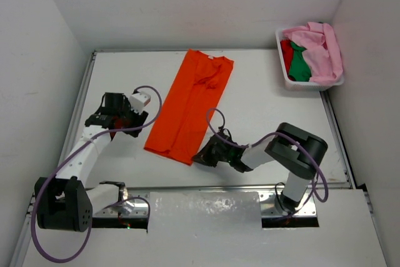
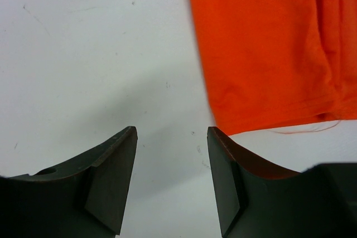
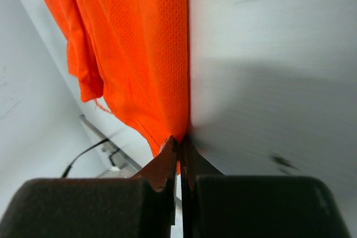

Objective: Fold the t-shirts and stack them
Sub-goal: Rotate the tshirt 90 degrees, then grab the bottom of the folded rectangular tshirt with both arms

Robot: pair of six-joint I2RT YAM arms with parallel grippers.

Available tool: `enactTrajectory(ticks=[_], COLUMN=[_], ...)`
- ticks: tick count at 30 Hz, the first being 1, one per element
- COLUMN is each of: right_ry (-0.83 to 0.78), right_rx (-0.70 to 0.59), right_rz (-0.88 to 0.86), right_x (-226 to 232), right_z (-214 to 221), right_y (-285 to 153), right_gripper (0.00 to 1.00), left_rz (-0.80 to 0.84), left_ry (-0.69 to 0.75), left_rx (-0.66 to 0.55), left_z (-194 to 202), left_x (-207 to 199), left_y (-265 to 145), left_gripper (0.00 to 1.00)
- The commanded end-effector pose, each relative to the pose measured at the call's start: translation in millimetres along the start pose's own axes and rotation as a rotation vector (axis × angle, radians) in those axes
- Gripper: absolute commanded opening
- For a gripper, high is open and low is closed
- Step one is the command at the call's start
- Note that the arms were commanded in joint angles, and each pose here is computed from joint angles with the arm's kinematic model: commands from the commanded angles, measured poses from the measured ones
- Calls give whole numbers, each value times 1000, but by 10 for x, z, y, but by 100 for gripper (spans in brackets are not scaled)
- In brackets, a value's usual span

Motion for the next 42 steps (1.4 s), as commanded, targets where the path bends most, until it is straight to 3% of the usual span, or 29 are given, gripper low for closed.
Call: enactTrajectory(ticks=[1, 5, 8, 11, 15, 18, 22, 25, 28, 33, 37, 42], right_ry=[-95, -206, -247, -277, -252, -338, -442, -487, -497, -483, -449, -402], right_rx=[-23, 28, 134, 218, 240, 256, 285, 316, 309, 287, 255, 237], right_rz=[128, 191, 216, 258, 258, 301, 315, 307, 308, 304, 245, 203], right_x=[-370, -630, -801, -1011, -1221, -1274, -1199, -1132, -1094, -1058, -983, -939], right_z=[-106, -194, -109, -32, -69, -150, -275, -308, -337, -357, -361, -358], right_y=[-192, -544, -740, -903, -1133, -1285, -1427, -1459, -1466, -1464, -1404, -1336], right_gripper=[0, 0, 0, 0, 0, 0, 3, 26, 35, 38, 37, 37], left_rz=[31, 142, 282, 361, 470, 502, 628, 712, 760, 832, 879, 887], left_ry=[38, 172, 495, 787, 1387, 1555, 1646, 1729, 1786, 1750, 1740, 1677], left_rx=[-48, -91, -61, -62, -155, -239, -286, -301, -319, -275, -200, -215], left_z=[-95, -241, -287, -259, -105, -11, 213, 363, 471, 594, 724, 755], left_x=[-35, -231, -662, -833, -957, -1113, -1426, -1701, -1923, -2197, -2211, -2260], left_y=[-44, -123, -211, -298, -388, -322, -170, -48, 109, 322, 403, 462], left_gripper=[52, 52, 52, 53, 53, 52, 64, 63, 62, 61, 52, 49])
Point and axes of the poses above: each gripper's point midway between its finger pads, its own y axis out along the fingers, its own x axis along the line the jaws close on, z = x × y, the point moved 6 cm from there along -y, back along the fingers, and after that the axes turned 8 degrees about -y, right-handed, at the moved point
